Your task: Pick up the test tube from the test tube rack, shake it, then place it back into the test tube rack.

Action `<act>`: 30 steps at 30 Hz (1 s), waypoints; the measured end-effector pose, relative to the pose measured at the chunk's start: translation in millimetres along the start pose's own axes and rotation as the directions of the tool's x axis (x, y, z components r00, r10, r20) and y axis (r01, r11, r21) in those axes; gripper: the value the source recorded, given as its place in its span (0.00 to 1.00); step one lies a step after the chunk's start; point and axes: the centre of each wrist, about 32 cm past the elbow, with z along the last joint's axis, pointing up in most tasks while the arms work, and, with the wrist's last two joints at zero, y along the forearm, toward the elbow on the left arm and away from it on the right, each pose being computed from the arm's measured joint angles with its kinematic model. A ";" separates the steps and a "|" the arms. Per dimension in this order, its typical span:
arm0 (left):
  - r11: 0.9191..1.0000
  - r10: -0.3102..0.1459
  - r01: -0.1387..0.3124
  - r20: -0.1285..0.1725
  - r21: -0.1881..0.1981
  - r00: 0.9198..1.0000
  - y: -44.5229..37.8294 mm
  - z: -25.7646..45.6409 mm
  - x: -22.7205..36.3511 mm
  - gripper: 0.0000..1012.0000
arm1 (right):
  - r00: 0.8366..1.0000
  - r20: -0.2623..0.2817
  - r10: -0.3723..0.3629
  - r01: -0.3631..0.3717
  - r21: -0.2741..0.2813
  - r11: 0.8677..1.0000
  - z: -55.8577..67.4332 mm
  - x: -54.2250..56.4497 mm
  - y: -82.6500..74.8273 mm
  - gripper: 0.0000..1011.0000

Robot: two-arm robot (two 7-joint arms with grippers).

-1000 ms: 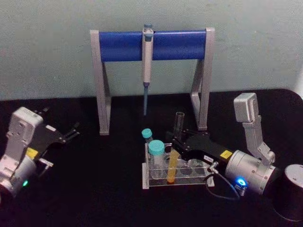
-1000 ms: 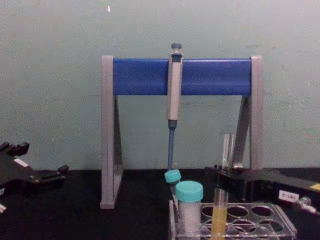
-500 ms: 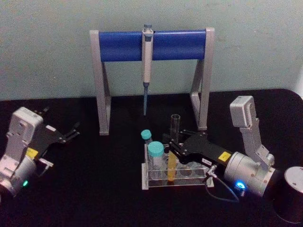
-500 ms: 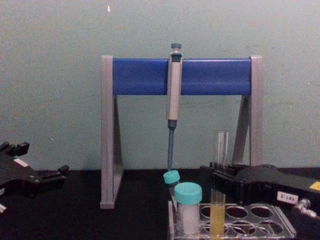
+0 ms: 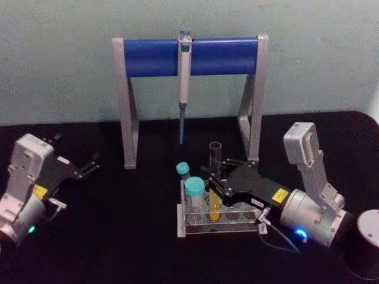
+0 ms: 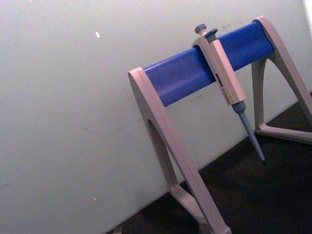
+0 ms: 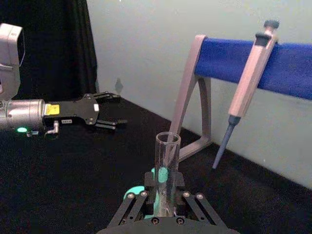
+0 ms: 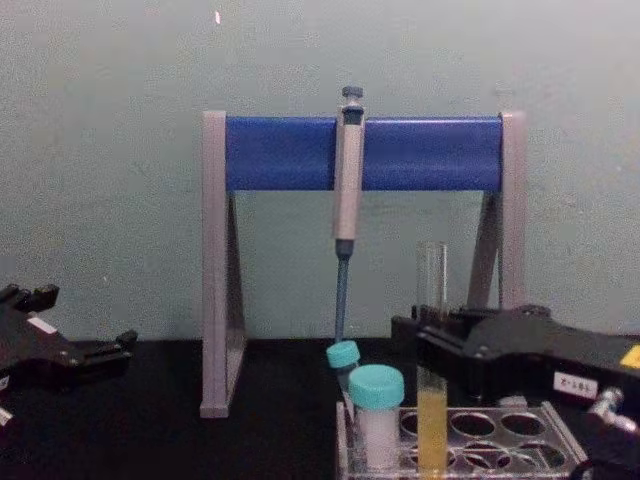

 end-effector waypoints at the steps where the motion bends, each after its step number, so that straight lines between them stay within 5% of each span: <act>1: 1.000 0.000 0.000 0.000 0.000 1.000 0.0 0.0 0.0 0.99 | 1.000 0.011 -0.002 0.002 0.005 1.000 1.6 -0.7 -0.7 0.23; 19: 1.000 0.000 0.000 0.000 0.000 1.000 0.0 0.0 0.0 0.99 | 0.996 0.076 -0.037 0.030 0.098 0.995 25.9 -2.4 -8.2 0.23; 30: 1.000 0.000 0.000 0.000 0.000 1.000 0.0 0.0 0.0 0.99 | 0.992 0.073 -0.099 0.088 0.141 0.986 34.2 11.1 -3.2 0.23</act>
